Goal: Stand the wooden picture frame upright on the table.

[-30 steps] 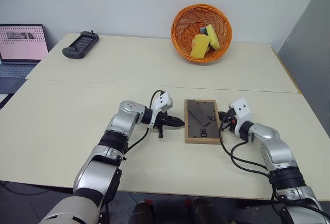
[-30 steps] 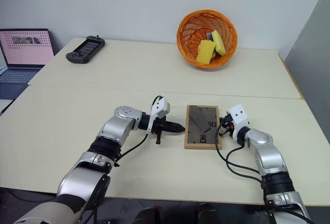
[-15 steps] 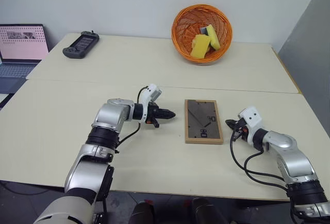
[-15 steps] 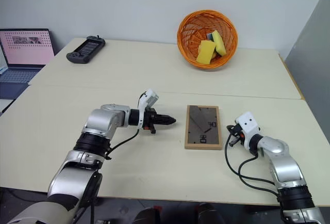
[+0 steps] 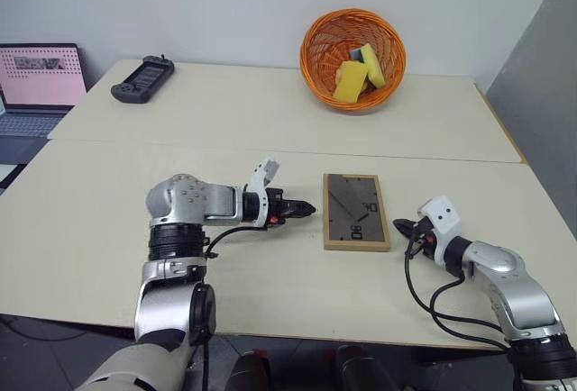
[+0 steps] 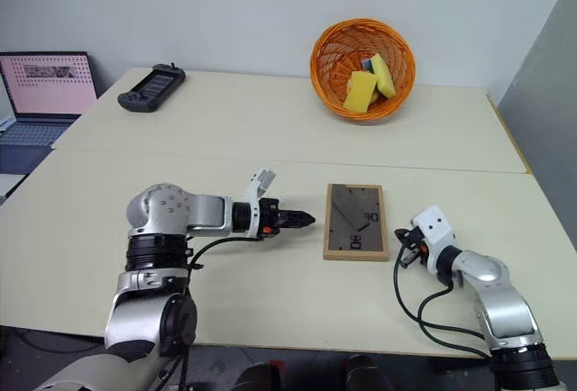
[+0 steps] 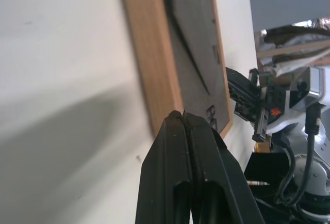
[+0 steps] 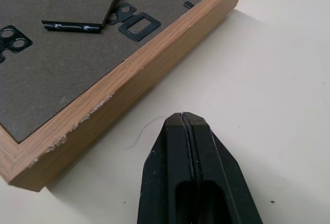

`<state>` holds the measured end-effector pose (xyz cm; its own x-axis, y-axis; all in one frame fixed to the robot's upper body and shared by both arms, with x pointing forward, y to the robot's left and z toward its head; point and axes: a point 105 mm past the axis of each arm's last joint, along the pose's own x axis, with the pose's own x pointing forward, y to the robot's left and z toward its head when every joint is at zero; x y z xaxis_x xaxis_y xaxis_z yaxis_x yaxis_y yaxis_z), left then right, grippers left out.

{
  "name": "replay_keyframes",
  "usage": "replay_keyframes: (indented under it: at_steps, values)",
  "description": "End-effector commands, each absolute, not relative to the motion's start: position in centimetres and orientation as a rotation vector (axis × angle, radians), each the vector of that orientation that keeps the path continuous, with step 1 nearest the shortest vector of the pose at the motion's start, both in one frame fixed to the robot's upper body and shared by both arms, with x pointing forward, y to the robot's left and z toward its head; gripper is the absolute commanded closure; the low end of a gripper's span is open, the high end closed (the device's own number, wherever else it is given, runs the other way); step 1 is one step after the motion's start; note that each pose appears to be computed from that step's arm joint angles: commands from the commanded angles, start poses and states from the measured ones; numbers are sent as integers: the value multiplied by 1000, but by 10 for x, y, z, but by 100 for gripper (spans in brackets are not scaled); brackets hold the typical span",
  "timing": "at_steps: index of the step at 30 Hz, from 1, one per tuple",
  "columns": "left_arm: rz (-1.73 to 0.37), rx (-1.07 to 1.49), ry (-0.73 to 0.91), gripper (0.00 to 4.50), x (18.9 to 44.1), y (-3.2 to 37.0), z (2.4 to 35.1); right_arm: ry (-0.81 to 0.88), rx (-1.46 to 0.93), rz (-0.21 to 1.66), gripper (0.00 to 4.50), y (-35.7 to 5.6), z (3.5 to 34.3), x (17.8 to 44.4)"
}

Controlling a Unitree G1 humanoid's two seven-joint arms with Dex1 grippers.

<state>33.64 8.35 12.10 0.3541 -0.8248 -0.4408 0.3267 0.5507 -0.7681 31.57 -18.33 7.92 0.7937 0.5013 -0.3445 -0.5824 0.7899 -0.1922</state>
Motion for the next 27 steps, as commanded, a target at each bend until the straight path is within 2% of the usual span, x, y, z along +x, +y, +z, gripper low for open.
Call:
replay_keyframes:
  at_steps: [1, 4, 8, 13, 15, 20, 27]
  values:
    - [-838, -638, 948, 449, 324, 76, 123, 245, -304, 609, 450, -179, 90, 315]
    - [-869, -628, 965, 449, 313, 70, 124, 242, -300, 614, 450, -176, 90, 316]
    - [-909, -641, 994, 386, 305, 63, 127, 241, -298, 619, 450, -174, 90, 315]
    - [-885, -662, 1005, 271, 301, 62, 130, 242, -296, 621, 450, -173, 91, 314]
    - [-871, -679, 1008, 239, 299, 61, 131, 243, -296, 620, 450, -173, 90, 313]
    - [-847, -723, 1012, 156, 304, 58, 131, 245, -299, 621, 450, -174, 91, 312]
    - [-785, -739, 1052, 156, 309, 58, 123, 249, -304, 629, 450, -173, 93, 310]
